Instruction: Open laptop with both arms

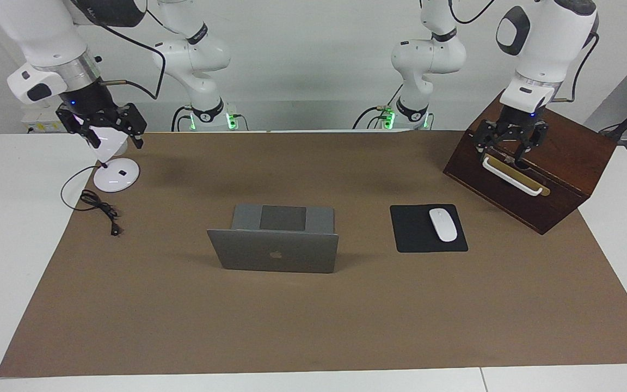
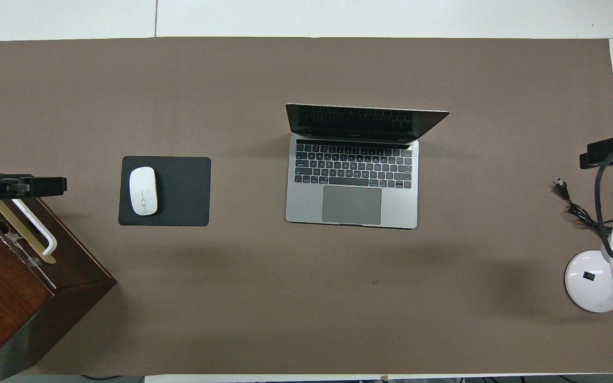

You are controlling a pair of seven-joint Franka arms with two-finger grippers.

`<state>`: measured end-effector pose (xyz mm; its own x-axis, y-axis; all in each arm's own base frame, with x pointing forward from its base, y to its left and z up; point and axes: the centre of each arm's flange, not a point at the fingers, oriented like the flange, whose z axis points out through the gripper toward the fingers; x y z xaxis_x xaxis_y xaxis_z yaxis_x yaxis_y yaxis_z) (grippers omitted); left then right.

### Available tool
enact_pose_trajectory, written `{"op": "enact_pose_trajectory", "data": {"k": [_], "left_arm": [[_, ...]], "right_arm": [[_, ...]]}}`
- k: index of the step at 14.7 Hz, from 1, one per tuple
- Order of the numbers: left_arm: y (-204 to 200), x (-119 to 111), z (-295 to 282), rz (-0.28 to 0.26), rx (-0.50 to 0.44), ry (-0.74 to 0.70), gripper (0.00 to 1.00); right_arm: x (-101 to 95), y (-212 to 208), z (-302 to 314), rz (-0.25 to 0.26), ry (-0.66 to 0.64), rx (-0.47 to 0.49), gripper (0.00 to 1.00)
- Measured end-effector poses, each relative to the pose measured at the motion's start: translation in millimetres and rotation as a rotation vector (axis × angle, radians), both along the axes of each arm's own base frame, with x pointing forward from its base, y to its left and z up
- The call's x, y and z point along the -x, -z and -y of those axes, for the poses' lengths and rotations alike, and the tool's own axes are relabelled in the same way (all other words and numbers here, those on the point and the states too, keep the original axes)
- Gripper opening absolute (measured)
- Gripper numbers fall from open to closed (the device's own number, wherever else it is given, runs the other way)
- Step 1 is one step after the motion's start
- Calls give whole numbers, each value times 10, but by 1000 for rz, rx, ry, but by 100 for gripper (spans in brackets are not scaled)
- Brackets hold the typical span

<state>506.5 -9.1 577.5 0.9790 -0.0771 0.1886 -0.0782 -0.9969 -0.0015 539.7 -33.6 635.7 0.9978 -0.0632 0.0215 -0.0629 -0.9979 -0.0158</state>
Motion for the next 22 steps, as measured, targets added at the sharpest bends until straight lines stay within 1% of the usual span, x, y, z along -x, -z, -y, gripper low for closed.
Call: {"op": "enact_pose_trajectory", "data": {"k": [5, 6, 9, 11, 14, 19, 20, 22], "left_arm": [[-471, -274, 4, -70, -12, -12, 100], [-497, -305, 14, -91, -14, -12, 100], [-408, -332, 22, -161, -17, -14, 100], [-353, -335, 8, -185, -18, -18, 100], [-342, -335, -9, -190, -18, -21, 100], [-343, -335, -11, -190, -18, -21, 100], [-343, -336, -15, -190, -18, -22, 100], [-343, -336, -29, -190, -18, -25, 100]], "right_arm": [[-35, -1, 4, -1, 2, 2, 100], [-38, -4, 5, 0, 2, 2, 99], [-43, -8, 11, 1, 3, 3, 100], [-41, -36, 11, 0, 4, 3, 100], [-66, -75, -1, -13, 3, 5, 100], [-136, -28, -2, -20, 5, 9, 100], [-142, -21, 0, -22, 5, 9, 99], [-145, -16, 1, -23, 5, 9, 100]]}}
